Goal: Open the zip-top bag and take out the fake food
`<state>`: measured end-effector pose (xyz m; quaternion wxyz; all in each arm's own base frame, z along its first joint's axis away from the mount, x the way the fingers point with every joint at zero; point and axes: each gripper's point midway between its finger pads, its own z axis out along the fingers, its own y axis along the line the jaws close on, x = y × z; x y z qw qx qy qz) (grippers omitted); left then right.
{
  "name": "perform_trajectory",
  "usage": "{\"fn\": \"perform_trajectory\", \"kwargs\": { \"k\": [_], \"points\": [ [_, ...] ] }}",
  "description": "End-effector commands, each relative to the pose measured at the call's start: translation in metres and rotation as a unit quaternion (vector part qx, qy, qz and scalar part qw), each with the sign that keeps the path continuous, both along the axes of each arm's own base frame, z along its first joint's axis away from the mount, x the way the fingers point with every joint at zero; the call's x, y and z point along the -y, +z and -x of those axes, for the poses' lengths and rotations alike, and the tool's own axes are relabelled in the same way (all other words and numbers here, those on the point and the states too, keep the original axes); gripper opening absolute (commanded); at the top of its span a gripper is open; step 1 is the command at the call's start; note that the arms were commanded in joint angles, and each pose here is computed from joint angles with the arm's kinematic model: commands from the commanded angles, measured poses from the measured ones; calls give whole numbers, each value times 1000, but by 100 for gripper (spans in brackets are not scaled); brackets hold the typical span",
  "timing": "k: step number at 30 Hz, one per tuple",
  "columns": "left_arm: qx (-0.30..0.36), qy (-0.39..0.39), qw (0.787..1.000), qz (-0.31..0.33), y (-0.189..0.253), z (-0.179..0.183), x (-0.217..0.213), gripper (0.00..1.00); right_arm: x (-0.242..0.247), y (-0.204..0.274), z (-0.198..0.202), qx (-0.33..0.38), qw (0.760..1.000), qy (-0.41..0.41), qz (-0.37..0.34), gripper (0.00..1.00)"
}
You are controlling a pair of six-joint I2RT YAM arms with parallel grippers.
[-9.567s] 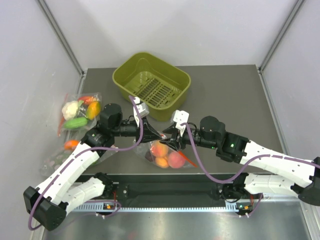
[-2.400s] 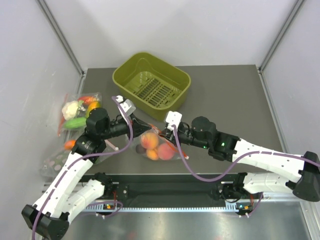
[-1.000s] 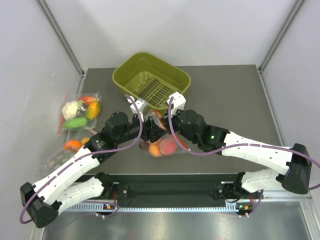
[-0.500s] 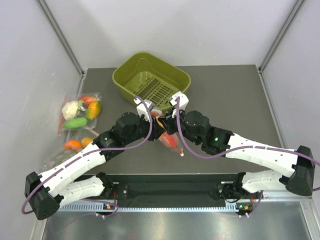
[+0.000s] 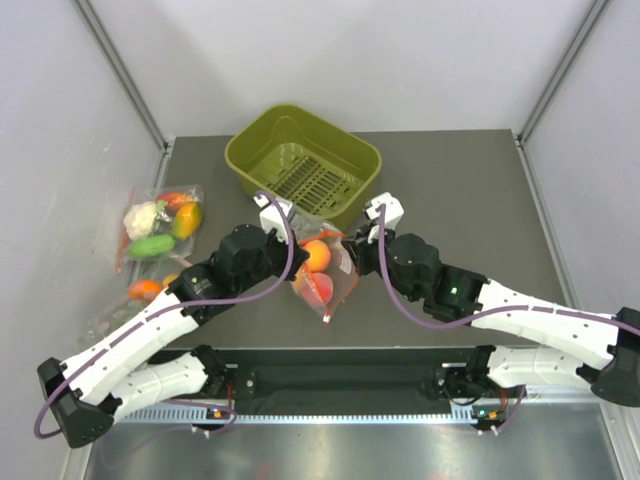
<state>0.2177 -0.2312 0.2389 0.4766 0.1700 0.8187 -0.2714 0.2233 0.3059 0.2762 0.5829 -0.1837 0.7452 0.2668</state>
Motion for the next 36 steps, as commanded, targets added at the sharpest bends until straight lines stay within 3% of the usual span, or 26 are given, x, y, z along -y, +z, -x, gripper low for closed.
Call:
{"fn": "perform_trajectory", "kwargs": {
  "k": [1, 8, 17, 19, 20, 21, 24, 27, 32, 36],
  "points": [
    [25, 29, 999, -33, 20, -5, -20, 0, 34, -17, -13, -16, 998, -63, 9, 0],
    [14, 48, 993, -110, 4, -12, -35, 0, 77, -61, -29, -58, 990, -127, 23, 0],
    [-35, -44, 991, -123, -40, -8, 5, 0, 86, -96, -32, -94, 985, -139, 51, 0],
    [-42, -56, 991, -118, -45, -7, 11, 0, 82, -94, -29, -97, 986, -121, 53, 6],
    [-51, -68, 990, -113, -48, -4, 15, 0, 78, -92, -25, -98, 988, -103, 54, 13],
    [-55, -69, 990, -113, -50, -6, 17, 0, 73, -84, -21, -90, 991, -88, 48, 31],
    [-71, -92, 989, -94, -55, -2, 24, 0, 61, -61, -3, -69, 997, -25, 26, 48],
    [-78, -93, 989, -87, -57, -4, 23, 0, 46, -32, 23, -40, 998, 45, -9, 55],
    [-86, -93, 990, -64, -54, -8, 20, 0, 21, 8, 57, 4, 991, 121, -55, 56],
    [-92, -99, 989, -56, -55, -8, 20, 0, -7, 13, 68, 1, 980, 180, -81, 56]
  ]
}}
